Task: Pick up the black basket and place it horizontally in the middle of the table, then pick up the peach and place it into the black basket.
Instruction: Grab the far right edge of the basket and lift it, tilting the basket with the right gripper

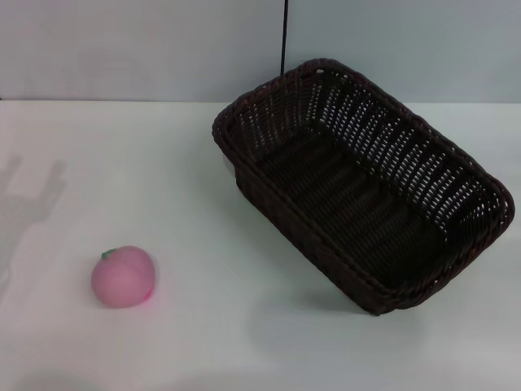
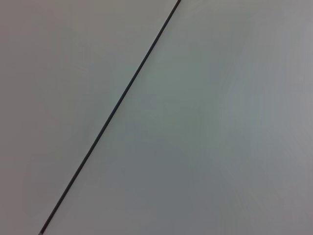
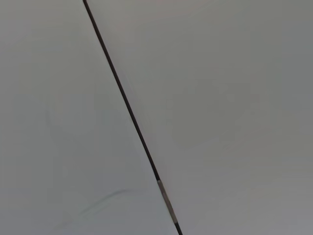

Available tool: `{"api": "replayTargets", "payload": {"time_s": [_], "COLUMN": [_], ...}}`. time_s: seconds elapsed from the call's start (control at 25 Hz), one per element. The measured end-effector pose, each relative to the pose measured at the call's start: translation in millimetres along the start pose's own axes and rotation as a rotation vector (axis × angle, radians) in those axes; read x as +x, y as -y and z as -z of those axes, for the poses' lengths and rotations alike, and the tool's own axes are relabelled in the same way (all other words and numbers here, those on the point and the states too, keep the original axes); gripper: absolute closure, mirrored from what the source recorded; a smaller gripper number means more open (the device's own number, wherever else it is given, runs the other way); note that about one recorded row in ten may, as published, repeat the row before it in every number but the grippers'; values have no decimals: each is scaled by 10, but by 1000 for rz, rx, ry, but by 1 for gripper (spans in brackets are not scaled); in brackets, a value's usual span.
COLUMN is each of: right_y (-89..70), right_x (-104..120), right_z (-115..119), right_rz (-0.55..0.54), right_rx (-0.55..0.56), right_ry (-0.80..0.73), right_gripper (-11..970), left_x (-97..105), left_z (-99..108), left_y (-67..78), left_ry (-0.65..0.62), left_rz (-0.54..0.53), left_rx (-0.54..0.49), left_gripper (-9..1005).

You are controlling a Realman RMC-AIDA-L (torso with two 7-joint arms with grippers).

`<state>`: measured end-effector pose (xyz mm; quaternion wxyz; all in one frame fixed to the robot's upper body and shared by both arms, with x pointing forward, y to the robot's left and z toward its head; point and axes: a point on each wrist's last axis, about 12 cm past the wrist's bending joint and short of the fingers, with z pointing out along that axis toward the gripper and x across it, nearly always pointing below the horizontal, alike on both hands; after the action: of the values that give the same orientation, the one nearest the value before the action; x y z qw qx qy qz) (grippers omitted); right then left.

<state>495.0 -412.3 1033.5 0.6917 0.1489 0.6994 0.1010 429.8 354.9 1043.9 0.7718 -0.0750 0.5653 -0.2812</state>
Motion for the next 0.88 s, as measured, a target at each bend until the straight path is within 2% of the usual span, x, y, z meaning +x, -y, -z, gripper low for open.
{"api": "replayTargets", "payload": {"time_s": [0.12,0.32,0.36,0.4,0.52,0.56,0.64,0.72,0.76,0.8,0.88], "right_y": [10,-31,-68,-68,-137,-184,-208,-276,-354,-354,-454], "right_x": [-24,-168,-297,-297,-541,-737,-819,-1006,-1180,-1180,-1316], "right_z": [20,1,-9,-9,-9,-2,-1,-14,-40,-40,-77], "right_rz": [-25,-64,-67,-67,-62,-44,-37,-19,6,6,23], "right_rx": [-7,-148,-236,-236,-365,-436,-461,-514,-567,-567,-627], "right_ry": [9,-66,-111,-111,-188,-251,-282,-361,-444,-444,-532], "right_gripper": [520,496,491,487,472,467,458,448,444,439,429], "left_x": [6,28,30,33,44,47,50,51,48,48,43], "left_z": [-6,-32,-34,-39,-47,-49,-51,-51,-52,-52,-52], "left_y": [-2,-16,-17,-20,-24,-24,-26,-29,-32,-33,-37], "left_ry": [-3,-11,-12,-14,-21,-23,-26,-28,-28,-27,-27], "left_rz": [1,15,15,16,17,17,16,15,13,13,12], "left_rx": [-3,-18,-18,-21,-25,-25,-26,-28,-29,-29,-30], "left_gripper": [170,170,170,170,170,170,170,170,170,170,170]}}
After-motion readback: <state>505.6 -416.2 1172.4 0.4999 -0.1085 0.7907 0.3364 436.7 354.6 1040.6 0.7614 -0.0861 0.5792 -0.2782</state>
